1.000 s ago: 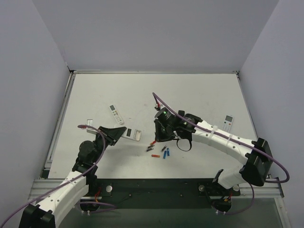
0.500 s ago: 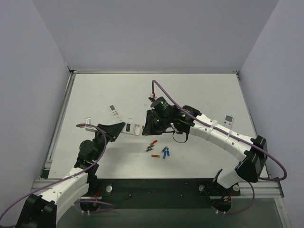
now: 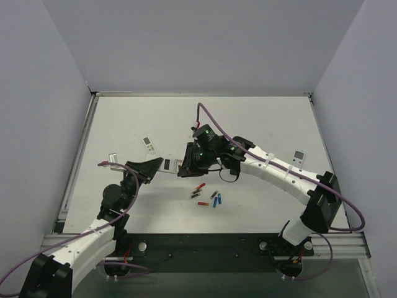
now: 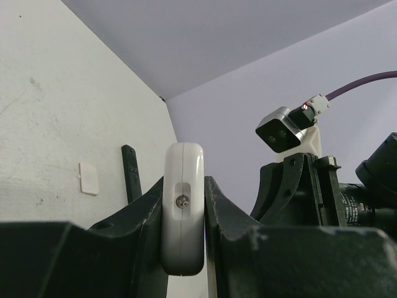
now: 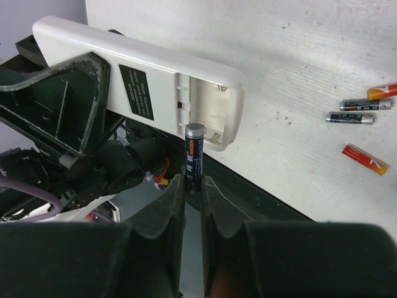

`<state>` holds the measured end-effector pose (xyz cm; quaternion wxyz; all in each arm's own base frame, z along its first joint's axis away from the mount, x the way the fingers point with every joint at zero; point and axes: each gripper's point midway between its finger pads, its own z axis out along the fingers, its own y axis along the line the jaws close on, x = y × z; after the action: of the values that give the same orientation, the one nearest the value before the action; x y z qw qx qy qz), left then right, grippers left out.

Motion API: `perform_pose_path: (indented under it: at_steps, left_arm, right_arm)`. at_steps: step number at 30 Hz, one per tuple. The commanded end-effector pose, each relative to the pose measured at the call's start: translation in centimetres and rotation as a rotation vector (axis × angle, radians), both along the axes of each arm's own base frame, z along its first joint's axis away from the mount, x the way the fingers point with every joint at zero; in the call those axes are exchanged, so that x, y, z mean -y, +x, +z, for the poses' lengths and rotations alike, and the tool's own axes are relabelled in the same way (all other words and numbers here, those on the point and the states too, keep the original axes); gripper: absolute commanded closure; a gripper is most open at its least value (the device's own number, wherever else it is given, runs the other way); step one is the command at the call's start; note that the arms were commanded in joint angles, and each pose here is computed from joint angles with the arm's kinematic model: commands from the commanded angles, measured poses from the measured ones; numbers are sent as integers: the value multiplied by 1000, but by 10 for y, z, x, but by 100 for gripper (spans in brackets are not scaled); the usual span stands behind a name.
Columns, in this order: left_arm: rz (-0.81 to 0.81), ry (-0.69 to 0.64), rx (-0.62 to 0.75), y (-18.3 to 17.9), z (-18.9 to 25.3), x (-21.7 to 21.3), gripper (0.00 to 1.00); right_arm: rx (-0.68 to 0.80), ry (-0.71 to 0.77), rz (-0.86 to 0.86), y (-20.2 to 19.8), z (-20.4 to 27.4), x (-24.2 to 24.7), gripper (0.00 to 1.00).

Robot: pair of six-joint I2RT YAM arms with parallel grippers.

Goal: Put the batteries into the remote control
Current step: Load the battery into the remote control.

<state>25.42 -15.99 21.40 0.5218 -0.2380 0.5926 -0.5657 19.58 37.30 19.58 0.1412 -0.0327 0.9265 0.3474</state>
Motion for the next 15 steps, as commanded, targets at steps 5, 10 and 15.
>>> perform_pose_path:
  at_steps: [5,10,15]
  left_arm:
    - [9,-50,141,-5,46,-1,100]
    - [4,-56,149,-7,48,0,100]
    - [22,-69,137,-6,49,-3,100]
  right_arm:
    - [-54,36,-68,8,-4,-4,100]
    - [-68,30,-90,9,-8,-4,100]
    - [-86,21,-104,9,-14,-2,100]
